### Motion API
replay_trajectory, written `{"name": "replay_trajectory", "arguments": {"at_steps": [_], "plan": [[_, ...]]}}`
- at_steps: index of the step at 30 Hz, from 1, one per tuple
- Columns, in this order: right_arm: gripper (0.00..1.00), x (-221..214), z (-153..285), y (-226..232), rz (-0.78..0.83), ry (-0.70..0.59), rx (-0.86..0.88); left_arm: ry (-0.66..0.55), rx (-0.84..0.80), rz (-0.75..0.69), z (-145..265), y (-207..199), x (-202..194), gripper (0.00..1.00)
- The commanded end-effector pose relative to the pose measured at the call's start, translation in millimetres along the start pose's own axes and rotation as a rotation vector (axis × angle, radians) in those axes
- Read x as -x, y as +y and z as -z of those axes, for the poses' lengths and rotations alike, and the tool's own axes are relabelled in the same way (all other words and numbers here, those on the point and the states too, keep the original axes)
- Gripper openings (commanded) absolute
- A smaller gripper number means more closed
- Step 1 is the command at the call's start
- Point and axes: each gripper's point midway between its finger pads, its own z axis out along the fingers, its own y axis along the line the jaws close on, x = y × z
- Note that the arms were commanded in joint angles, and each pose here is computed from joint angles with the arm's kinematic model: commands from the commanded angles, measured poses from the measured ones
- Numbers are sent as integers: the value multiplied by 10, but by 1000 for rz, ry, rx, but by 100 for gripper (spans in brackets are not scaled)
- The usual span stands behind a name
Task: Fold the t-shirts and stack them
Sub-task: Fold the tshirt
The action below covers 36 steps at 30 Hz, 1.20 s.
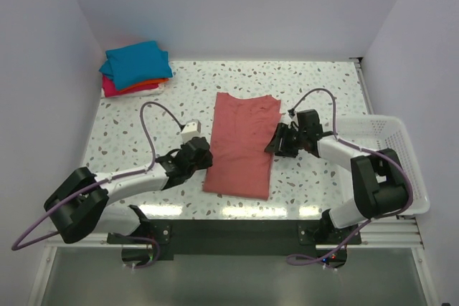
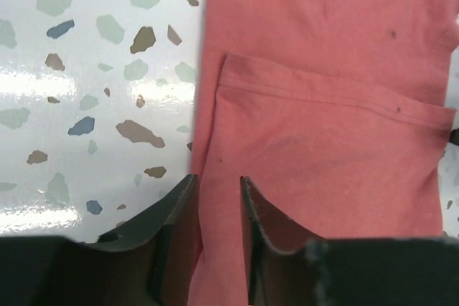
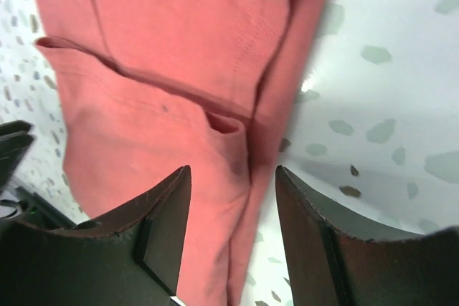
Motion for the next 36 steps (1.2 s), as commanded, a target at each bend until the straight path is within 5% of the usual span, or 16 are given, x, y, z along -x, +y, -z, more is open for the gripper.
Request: {"name": "replay_trajectory", "arguments": {"at_steps": [1,5,11,19,36], "plan": [[54,47,130,-104,23,-21,-94,-53,-22,-40,102,-112,242,37],[52,9,373,-182,4,-59,-178,3,-64,-86,224,-89,146,53],[52,-584,694,-60,-86,-29,-126,124,-156,-103,459,-26,-157,61],[49,-1359,687,38,-196,59,-113,286,-287,-79,603,-62,-595,62],[42,-1553,431,-1,-338,-3,-127,343,-275,4,565,141,-877,62]]}}
